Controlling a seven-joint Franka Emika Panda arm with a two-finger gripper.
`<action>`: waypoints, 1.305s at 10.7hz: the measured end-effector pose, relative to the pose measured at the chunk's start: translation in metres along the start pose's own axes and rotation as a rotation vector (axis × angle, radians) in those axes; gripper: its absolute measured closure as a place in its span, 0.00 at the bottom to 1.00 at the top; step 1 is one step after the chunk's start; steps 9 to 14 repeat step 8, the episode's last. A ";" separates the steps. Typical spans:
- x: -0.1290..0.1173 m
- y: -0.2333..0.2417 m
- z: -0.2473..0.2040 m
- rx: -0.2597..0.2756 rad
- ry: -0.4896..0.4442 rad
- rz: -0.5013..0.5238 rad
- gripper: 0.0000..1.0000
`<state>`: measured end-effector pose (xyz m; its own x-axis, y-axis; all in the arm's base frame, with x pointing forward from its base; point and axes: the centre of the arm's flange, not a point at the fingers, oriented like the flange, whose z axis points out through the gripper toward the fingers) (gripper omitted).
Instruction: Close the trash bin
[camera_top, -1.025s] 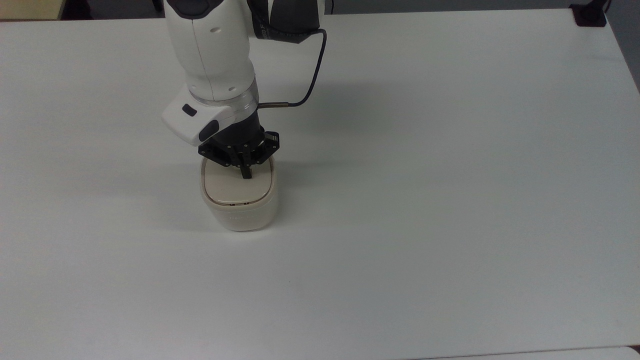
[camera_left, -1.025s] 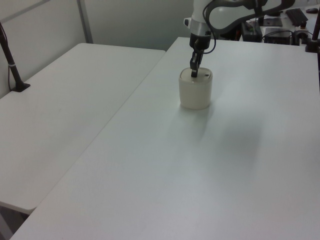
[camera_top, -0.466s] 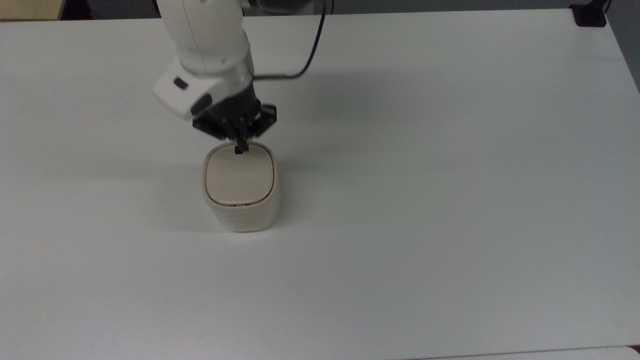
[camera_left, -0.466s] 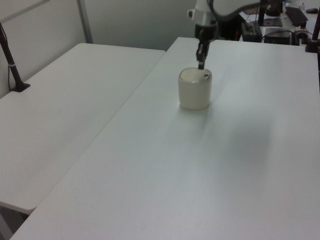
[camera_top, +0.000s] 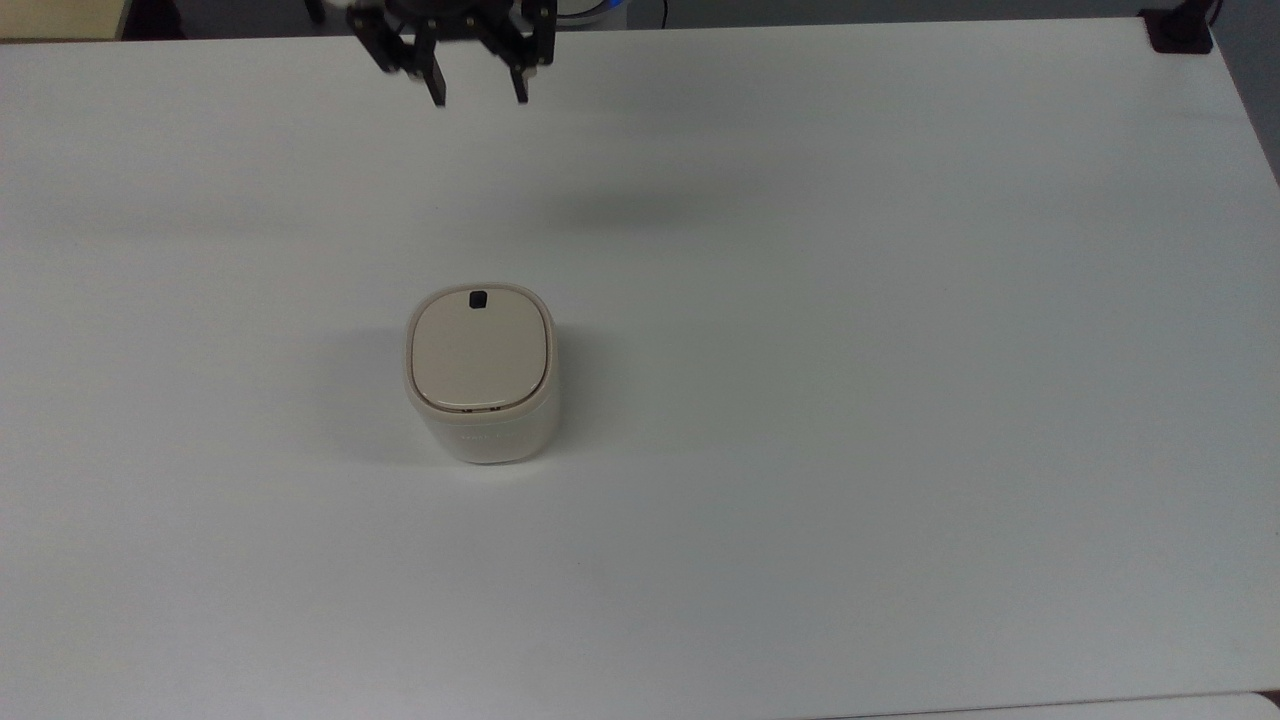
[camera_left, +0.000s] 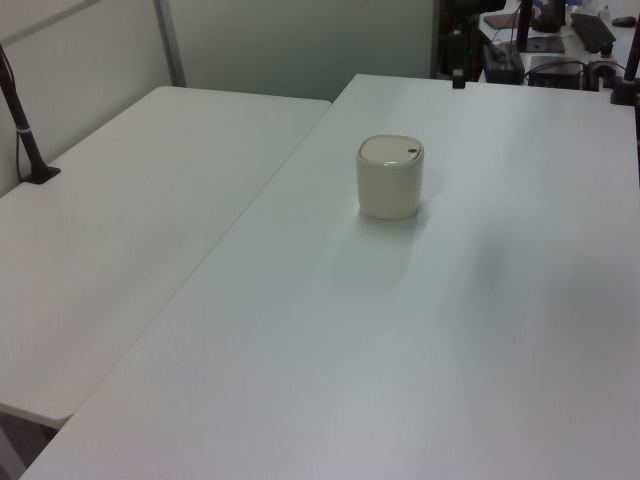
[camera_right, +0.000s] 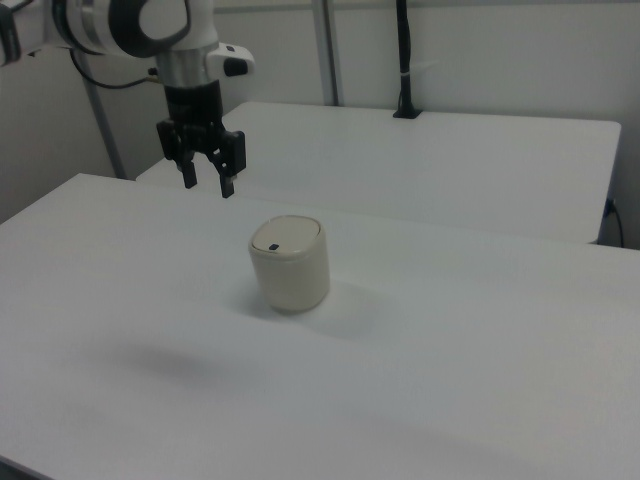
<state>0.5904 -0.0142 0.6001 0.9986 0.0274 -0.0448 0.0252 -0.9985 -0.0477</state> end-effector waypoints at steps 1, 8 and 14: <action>-0.009 -0.004 -0.006 -0.024 0.005 0.040 0.17; -0.024 -0.022 -0.012 -0.074 0.045 0.134 0.00; -0.024 -0.022 -0.012 -0.074 0.045 0.134 0.00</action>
